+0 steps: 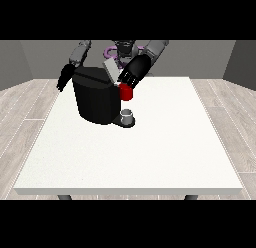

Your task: Insert the coffee pod into the coffee machine and close the lid

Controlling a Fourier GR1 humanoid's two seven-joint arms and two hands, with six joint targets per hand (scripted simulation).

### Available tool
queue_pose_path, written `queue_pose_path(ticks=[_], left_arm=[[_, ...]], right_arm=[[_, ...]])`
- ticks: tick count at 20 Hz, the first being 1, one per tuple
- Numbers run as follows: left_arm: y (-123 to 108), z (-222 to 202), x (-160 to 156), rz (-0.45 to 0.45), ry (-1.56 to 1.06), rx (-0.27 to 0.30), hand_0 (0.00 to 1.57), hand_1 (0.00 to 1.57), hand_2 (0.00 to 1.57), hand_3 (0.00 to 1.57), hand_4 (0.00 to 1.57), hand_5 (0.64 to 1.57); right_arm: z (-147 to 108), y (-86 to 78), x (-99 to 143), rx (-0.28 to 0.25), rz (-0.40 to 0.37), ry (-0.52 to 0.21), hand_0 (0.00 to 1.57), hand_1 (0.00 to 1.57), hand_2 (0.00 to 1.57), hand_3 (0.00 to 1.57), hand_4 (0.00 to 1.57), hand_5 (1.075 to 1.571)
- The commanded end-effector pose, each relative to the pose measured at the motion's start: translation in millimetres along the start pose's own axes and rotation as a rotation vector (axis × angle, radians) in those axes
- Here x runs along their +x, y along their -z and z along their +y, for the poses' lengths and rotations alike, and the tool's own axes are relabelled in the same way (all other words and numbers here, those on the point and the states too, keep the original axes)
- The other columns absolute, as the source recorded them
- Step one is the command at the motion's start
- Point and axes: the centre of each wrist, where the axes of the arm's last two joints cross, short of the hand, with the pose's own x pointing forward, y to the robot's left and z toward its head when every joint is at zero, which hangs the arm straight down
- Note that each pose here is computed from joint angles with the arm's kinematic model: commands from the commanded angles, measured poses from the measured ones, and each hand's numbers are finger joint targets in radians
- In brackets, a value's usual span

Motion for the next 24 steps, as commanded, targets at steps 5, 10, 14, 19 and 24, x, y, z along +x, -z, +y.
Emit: queue_pose_path(ticks=[5,10,14,19,24], left_arm=[[-2,-18,-14,0.041,0.078,0.028,1.23,1.23,1.24,1.16,0.0,1.571],[-11,5,-19,0.011,0.162,0.022,1.17,1.17,1.19,1.07,0.0,1.571],[-16,1,-39,0.062,0.137,0.048,1.14,1.14,1.15,1.0,0.0,1.571],[0,1,-5,0.0,0.117,0.121,1.11,1.11,1.12,0.97,0.0,1.571],[-9,9,-16,-0.049,0.116,0.115,1.23,1.23,1.2,0.95,0.0,1.571]], right_arm=[[-3,-5.8,-5,0.02,0.013,0.015,0.0,0.0,0.0,0.0,0.0,1.571],[-15,-10.1,-14,0.022,0.006,-0.008,0.0,0.0,0.0,0.0,0.0,1.571],[-3,-9.4,4,0.039,-0.014,-0.005,0.0,0.0,0.0,0.0,0.0,1.571],[1,2.4,13,0.027,-0.062,-0.02,0.0,0.0,0.0,0.0,0.0,1.571],[-2,-12.6,-16,0.004,-0.027,0.021,0.0,0.0,0.0,0.0,0.08,1.571]])
